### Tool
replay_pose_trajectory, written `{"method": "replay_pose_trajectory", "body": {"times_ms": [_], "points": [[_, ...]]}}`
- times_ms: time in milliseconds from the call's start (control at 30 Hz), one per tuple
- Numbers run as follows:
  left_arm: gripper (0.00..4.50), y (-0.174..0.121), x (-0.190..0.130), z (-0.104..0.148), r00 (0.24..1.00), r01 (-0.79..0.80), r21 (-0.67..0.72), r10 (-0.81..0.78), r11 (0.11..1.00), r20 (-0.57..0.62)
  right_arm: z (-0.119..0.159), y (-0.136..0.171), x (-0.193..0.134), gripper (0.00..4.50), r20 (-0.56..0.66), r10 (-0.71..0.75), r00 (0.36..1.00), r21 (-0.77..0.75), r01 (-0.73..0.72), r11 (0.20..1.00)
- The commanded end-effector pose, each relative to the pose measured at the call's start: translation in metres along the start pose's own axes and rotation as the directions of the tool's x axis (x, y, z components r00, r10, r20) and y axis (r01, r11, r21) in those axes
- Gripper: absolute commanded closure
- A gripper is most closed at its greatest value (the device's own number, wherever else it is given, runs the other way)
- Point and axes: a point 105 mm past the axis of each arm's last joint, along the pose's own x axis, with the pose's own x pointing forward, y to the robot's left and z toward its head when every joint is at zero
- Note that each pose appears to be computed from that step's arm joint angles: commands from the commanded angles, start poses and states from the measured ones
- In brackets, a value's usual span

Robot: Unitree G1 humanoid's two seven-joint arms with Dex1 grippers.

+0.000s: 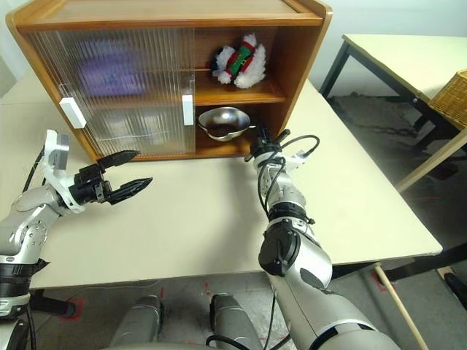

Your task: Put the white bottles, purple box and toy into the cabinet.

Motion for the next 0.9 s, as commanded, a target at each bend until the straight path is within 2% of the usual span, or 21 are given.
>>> {"method": "replay_pose_trajectory", "body": {"times_ms": [33,300,667,900], "points": [[0.00,0.000,-0.004,0.002,1.000,-0.008,0.009,0.008,1.000,-0.009,0.004,-0.001,0.001,4.45,0.036,0.008,0.999,0.000,-0.008,1.000],[0.00,0.001,-0.005,0.005,1.000,-0.014,0.017,0.014,1.000,-0.012,0.015,-0.011,-0.002,4.45,0.106,-0.018,0.994,-0.095,0.028,0.995],[0.00,0.002,-0.006,0.006,1.000,-0.013,0.022,0.013,1.000,-0.017,0.002,-0.008,0.001,4.45,0.037,0.019,0.999,-0.160,-0.012,0.987],[0.00,0.002,-0.003,0.006,1.000,-0.005,0.020,0.005,1.000,-0.012,0.005,-0.003,0.003,4.45,0.059,0.033,0.998,-0.182,-0.022,0.983]]}}
